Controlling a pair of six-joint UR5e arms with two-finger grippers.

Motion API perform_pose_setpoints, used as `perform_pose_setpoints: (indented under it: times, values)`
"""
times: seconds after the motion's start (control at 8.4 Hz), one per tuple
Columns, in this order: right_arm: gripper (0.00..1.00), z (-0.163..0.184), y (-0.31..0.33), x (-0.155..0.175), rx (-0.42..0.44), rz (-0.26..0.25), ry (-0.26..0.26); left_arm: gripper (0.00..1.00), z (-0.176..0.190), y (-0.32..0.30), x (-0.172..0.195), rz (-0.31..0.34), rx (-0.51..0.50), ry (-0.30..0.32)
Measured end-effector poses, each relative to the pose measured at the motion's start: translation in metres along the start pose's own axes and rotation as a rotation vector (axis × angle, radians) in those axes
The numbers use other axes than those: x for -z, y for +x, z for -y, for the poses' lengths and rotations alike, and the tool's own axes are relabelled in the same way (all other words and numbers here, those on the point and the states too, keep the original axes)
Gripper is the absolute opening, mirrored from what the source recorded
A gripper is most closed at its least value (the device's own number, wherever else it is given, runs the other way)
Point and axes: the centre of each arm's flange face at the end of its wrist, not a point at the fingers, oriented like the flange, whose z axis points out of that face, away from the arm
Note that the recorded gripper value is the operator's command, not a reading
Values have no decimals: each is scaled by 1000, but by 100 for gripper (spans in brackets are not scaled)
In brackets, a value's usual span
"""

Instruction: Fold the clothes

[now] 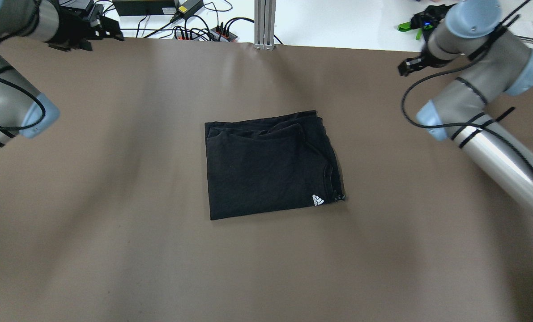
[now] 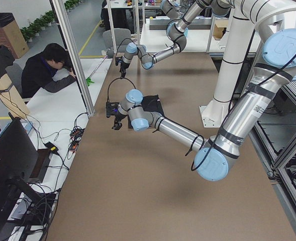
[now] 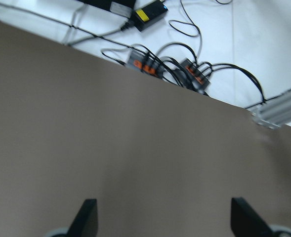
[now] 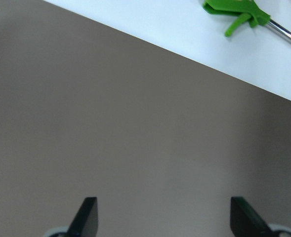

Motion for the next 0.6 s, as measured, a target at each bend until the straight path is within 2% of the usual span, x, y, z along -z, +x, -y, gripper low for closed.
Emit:
perform_pose_setpoints:
  times: [0.12,0.36,0.48,0.6]
  values:
    - [94,-38,75,-3,88,-42,-52,95,24,-44,15,73,-113,8]
    - [94,-115,223,13,220,-116,-127,95,53,-137,45,205,-264,25]
    - [94,-159,287,23,272,-146,-167,95,62,-179,63,293,-337,40]
    - [94,-194,338,36,284,-170,-194,95,61,-209,80,401,-429,40]
